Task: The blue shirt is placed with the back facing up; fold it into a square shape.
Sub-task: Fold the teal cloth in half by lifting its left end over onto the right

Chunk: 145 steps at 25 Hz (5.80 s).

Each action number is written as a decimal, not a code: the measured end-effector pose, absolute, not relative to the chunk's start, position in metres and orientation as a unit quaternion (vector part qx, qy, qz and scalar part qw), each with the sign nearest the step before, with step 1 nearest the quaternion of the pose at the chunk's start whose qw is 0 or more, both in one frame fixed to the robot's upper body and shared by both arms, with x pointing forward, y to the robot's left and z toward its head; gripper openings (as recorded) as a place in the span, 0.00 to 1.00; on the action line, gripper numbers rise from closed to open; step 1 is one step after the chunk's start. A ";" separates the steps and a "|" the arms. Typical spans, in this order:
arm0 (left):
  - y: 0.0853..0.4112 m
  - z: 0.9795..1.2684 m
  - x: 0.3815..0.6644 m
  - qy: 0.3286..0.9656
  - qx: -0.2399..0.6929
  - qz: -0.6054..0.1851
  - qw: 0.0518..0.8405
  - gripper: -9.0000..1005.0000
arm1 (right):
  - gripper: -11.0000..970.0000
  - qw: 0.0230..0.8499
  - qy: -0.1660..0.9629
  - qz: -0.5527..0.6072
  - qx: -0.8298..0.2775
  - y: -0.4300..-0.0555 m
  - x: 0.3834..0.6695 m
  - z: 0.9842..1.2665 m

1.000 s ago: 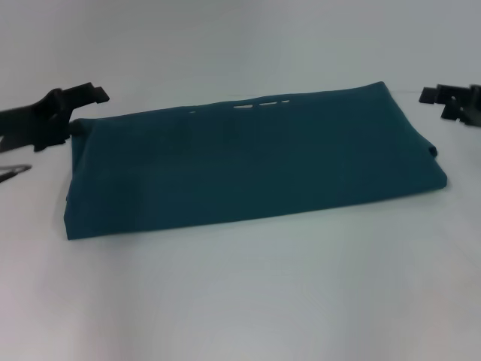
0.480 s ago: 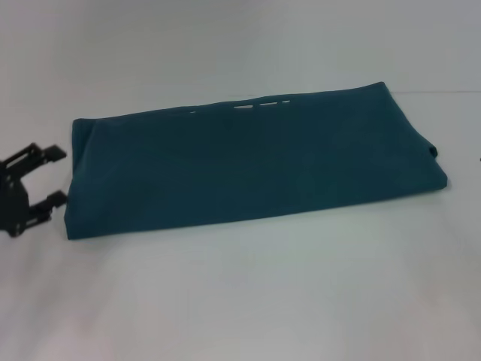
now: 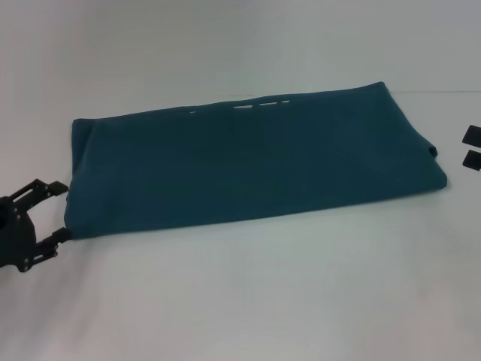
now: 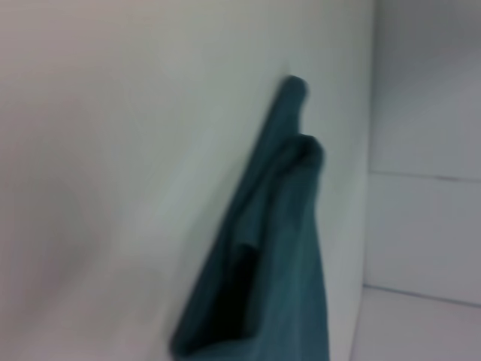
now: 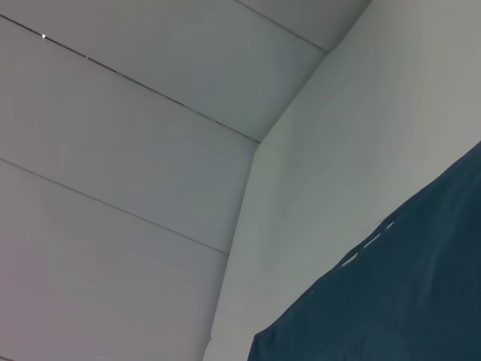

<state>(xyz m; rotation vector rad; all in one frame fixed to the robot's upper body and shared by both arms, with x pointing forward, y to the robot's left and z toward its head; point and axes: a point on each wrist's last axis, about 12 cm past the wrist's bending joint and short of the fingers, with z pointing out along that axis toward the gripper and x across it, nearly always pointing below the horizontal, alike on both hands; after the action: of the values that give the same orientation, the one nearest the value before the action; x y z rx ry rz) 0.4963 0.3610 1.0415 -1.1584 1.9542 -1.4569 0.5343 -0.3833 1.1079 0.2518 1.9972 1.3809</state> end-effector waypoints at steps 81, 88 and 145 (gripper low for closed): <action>0.326 1.044 0.551 0.730 -0.408 -0.502 0.220 0.83 | 0.77 0.358 0.766 0.515 0.141 -0.399 0.522 1.098; 0.329 1.027 0.531 0.726 -0.433 -0.495 0.202 0.83 | 0.77 0.360 0.768 0.509 0.144 -0.399 0.525 1.097; 0.327 1.045 0.565 0.811 -0.289 -0.417 0.291 0.04 | 0.77 0.366 0.767 0.499 0.166 -0.405 0.522 1.094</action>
<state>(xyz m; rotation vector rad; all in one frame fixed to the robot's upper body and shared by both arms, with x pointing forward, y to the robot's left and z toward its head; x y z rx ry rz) 0.5655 0.3267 1.0449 -0.7717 2.1615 -1.1121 0.5224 -0.4054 1.0938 0.4267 1.9724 1.2833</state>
